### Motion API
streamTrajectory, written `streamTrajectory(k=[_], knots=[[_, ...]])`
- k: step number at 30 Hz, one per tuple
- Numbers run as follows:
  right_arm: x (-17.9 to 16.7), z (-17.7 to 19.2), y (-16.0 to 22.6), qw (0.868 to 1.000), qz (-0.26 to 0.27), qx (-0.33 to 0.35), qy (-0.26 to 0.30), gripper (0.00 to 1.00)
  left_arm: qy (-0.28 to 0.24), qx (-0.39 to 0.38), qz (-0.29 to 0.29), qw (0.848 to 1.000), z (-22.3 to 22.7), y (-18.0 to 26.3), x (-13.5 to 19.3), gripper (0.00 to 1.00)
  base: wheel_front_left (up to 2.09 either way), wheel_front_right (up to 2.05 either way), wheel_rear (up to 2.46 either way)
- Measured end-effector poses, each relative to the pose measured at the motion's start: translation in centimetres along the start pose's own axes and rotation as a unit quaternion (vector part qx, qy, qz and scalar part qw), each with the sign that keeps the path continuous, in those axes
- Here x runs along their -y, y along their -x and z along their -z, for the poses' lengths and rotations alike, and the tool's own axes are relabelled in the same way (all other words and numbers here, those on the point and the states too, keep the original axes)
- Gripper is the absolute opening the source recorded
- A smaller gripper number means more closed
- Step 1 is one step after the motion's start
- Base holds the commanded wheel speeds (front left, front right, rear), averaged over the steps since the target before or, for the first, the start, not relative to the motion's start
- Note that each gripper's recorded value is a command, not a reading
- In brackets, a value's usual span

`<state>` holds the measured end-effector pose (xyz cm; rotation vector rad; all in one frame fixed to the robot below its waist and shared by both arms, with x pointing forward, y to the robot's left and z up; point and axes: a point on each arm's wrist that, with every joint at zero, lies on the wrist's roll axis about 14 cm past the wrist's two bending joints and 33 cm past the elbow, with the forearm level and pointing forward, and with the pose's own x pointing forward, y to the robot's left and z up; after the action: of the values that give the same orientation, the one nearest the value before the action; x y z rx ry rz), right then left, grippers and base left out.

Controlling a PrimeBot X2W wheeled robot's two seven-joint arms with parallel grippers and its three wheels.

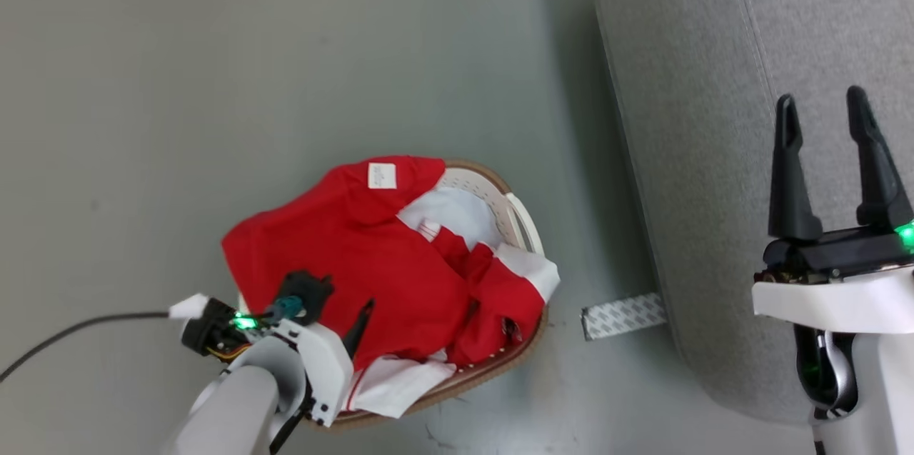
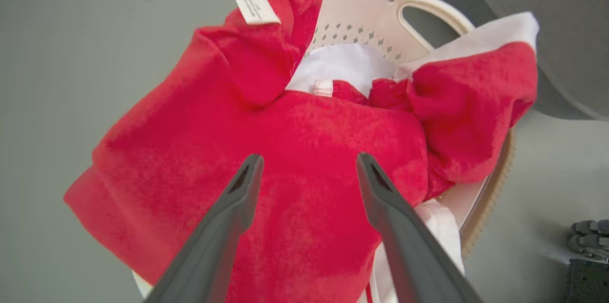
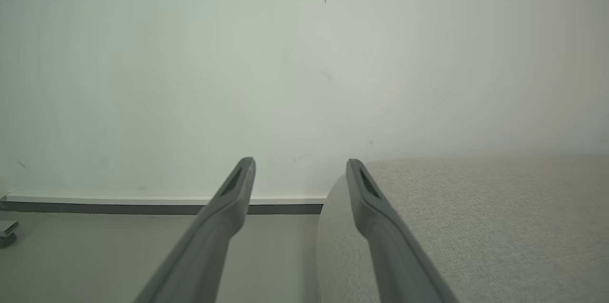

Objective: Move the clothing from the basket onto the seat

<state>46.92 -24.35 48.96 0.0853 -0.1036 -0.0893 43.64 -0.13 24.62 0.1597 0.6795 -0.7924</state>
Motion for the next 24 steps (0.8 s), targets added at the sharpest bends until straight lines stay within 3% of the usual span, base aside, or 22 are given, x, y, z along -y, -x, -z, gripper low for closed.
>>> streamTrajectory(k=[4, 10, 18, 24], knots=[[1.0, 0.7, -0.3, 1.0, 0.013, -0.007, 0.001, 1.0, -0.032, -0.071, 0.052, 0.996, 3.1, -1.7, 1.7, 1.0, 0.0, 0.0, 0.0], [2.3, 2.4, -0.4, 0.999, 0.029, -0.026, 0.0, 1.0, -0.086, -0.172, 0.104, 0.976, 8.0, -3.2, 2.1, 1.0, 0.0, 0.0, 0.0], [3.4, 4.9, -0.4, 0.998, 0.043, -0.055, -0.002, 1.0, -0.136, -0.231, 0.142, 0.953, 11.2, -6.0, 1.8, 1.0, 0.0, 0.0, 0.0], [4.2, 6.2, -0.1, 0.996, 0.051, -0.075, 0.005, 1.0, -0.144, -0.264, 0.164, 0.939, 13.3, -7.2, 2.6, 1.0, 0.0, 0.0, 0.0]])
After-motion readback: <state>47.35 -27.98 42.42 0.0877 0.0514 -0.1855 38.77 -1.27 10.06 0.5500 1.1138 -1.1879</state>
